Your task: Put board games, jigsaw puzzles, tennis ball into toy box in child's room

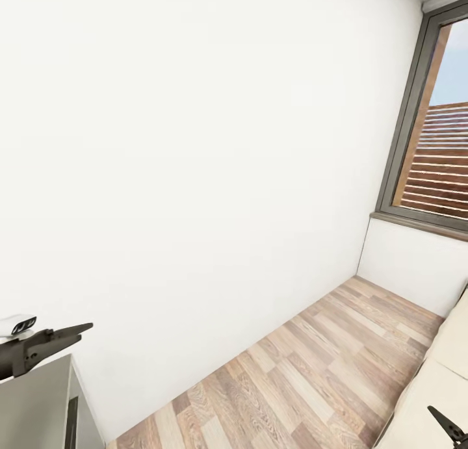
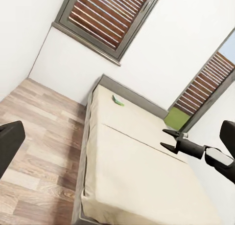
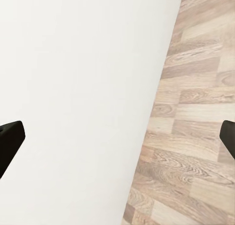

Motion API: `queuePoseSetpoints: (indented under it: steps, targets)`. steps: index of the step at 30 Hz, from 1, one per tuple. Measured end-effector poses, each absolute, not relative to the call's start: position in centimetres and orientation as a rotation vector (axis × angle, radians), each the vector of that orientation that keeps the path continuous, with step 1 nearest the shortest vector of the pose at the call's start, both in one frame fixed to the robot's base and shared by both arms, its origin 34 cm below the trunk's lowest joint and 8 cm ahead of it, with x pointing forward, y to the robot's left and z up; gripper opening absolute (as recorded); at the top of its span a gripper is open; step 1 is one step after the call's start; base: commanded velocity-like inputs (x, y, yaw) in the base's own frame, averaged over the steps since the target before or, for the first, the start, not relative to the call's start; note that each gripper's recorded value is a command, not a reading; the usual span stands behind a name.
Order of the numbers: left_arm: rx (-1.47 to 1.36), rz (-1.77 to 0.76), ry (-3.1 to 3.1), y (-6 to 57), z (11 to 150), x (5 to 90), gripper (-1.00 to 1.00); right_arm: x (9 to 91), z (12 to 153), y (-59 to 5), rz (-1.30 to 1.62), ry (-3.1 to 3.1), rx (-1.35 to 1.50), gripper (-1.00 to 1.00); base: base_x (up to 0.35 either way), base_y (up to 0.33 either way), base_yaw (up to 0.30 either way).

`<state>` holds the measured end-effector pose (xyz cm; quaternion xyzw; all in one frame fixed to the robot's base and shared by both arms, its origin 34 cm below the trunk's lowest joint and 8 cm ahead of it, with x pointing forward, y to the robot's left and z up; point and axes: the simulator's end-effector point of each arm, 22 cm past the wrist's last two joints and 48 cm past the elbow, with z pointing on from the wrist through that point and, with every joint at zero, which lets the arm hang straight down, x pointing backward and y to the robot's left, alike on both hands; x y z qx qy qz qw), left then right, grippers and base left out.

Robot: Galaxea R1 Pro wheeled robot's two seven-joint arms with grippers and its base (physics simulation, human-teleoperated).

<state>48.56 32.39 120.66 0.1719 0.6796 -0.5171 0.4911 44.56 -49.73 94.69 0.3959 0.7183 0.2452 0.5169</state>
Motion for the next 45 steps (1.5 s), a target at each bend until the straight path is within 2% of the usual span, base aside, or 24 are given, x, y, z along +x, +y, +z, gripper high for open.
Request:
queuePoseSetpoints:
  steps: [6, 14, 24, 45]
  targets:
    - [0.419, -1.260, 1.652, 32.2, 120.5, 48.6, 1.00, 50.1, 99.7, -46.3, 0.678, 1.701, 0.799, 1.00, 0.000, 0.000, -0.093]
    - [0.418, -1.261, 1.653, 32.2, 120.5, 48.6, 1.00, 59.6, 107.1, -35.5, 0.850, 1.659, 0.492, 1.00, 0.000, 0.000, -0.260]
    - [0.415, -1.265, 1.653, 32.2, 120.7, 48.6, 1.00, 60.8, 112.9, -24.1, 0.922, 1.555, 0.150, 1.00, 0.000, -0.087, -0.279]
    - [0.421, -1.255, 1.648, 32.3, 120.8, 48.6, 1.00, 59.5, 114.9, -22.2, 0.991, 1.519, 0.078, 1.00, 0.000, -0.038, -0.280]
